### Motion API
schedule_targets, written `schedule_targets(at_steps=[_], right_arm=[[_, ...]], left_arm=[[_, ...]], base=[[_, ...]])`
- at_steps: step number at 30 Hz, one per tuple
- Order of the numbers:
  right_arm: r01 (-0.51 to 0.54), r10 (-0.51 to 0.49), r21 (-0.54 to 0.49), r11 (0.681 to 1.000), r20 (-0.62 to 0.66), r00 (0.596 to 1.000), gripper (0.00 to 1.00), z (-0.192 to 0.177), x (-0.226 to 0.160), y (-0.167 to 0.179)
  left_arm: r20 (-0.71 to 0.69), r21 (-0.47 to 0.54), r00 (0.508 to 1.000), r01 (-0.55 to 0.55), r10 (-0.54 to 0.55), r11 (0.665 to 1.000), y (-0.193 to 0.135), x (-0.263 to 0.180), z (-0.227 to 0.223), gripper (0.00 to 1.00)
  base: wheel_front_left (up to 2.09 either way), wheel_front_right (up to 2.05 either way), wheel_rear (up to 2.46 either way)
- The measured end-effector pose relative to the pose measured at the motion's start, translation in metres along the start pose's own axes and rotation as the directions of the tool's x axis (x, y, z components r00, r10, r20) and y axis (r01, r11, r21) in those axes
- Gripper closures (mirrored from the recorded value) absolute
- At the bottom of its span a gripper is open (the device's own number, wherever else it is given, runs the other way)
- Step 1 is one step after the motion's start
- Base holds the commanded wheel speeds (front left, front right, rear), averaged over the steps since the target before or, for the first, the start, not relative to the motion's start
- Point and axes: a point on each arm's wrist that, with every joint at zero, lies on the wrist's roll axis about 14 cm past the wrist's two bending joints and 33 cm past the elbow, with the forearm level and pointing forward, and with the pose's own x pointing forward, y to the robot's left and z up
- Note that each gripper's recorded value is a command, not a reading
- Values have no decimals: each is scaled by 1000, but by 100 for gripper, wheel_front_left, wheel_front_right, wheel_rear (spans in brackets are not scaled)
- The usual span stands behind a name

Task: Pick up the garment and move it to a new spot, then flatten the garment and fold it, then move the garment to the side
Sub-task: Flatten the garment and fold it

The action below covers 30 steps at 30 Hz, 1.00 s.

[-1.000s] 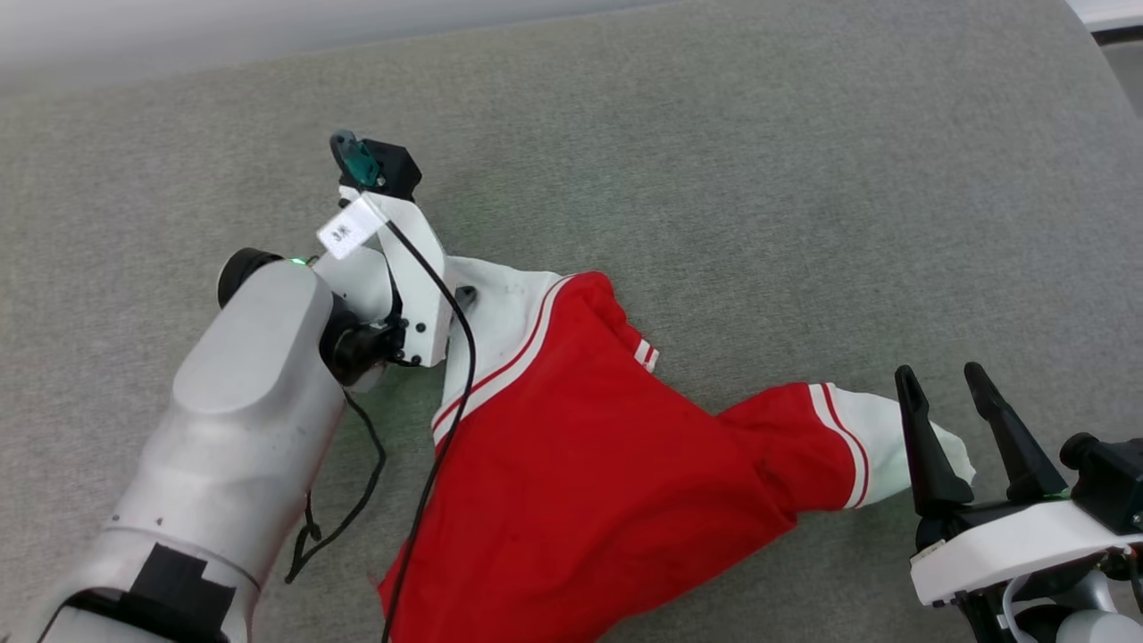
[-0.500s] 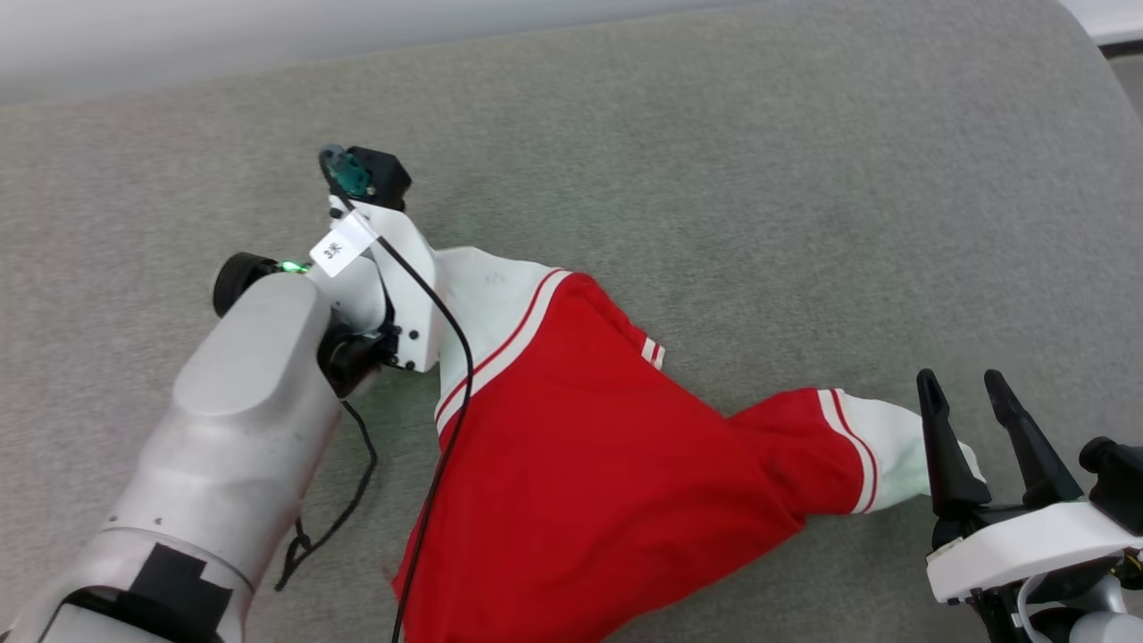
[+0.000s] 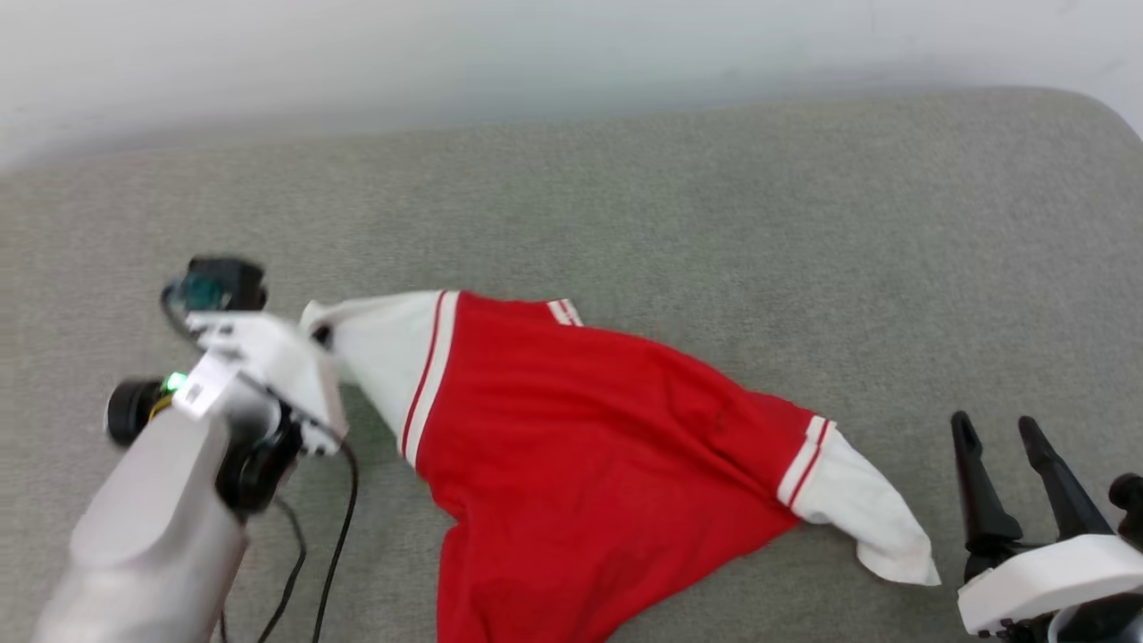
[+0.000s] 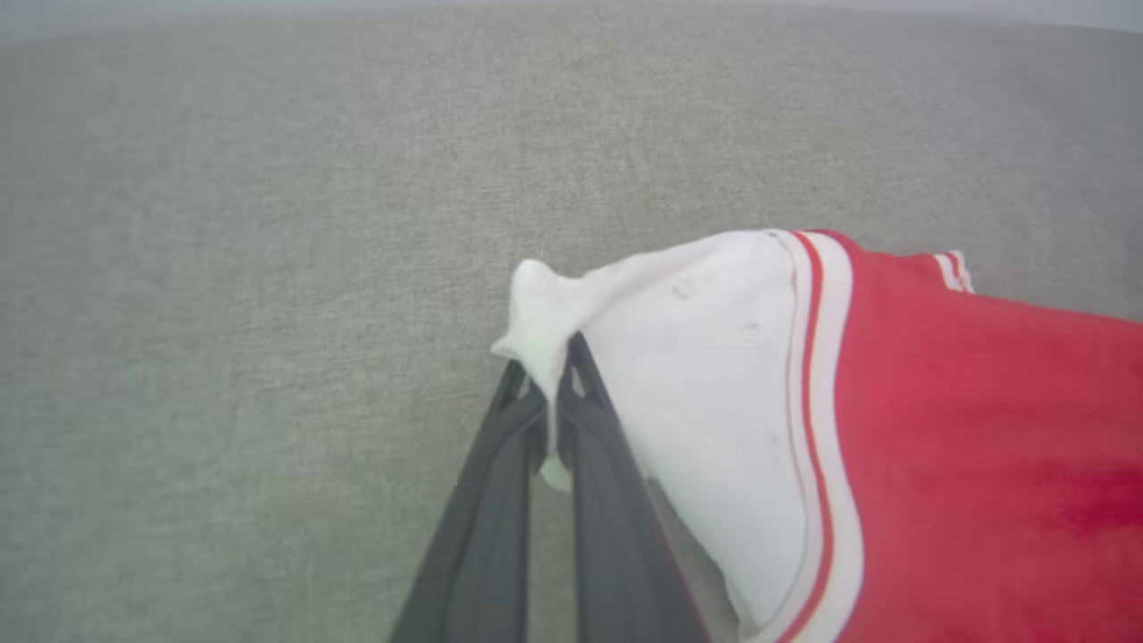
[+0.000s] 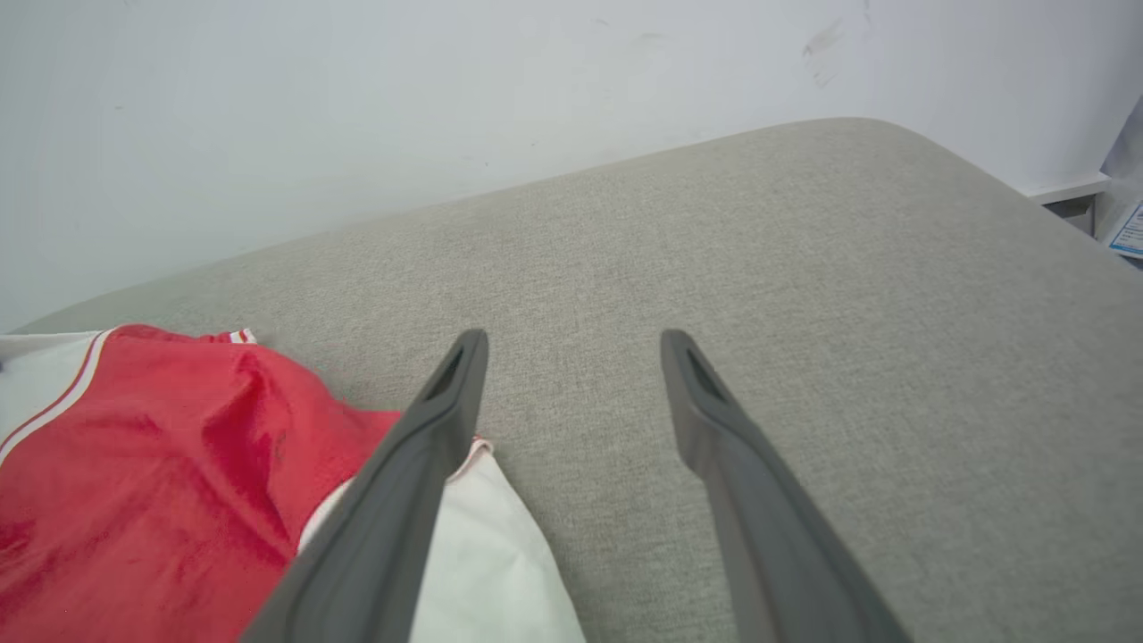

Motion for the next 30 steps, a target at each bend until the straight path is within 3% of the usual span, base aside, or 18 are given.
schedule_targets(at_steps=[6, 12, 13, 14, 15, 23, 30], right_arm=[[-5, 5, -2, 1000, 4, 1000, 0, 4, -4, 0], [-10, 10, -8, 1000, 13, 1000, 0, 9, -7, 1], [-9, 9, -8, 1000, 13, 1000, 0, 9, -8, 1], [-9, 9, -9, 1000, 17, 1000, 0, 10, -9, 1], [-10, 11, -9, 1000, 20, 1000, 0, 12, -9, 1], [5, -5, -21, 1000, 2, 1000, 0, 13, -22, -5], [41, -38, 12, 999, -160, 986, 0, -17, -39, -18]], left_arm=[[-17, -105, 994, -111, 109, 988, 34, -49, -47, 100], [-90, -217, 985, -162, 146, 963, 34, -90, -98, 100], [-97, -228, 985, -158, 139, 961, 30, -94, -104, 96], [-99, -235, 986, -151, 131, 960, 26, -97, -107, 64], [-87, -242, 988, -148, 131, 959, 24, -100, -106, 1], [159, -185, 979, -96, 126, 978, 6, -112, -58, 0], [426, -71, 899, -77, 100, 994, -14, -128, -8, 0]], base=[[0, 0, 0], [0, 0, 0], [0, 0, 0], [0, 0, 0], [0, 0, 0], [0, 0, 0], [0, 0, 0]])
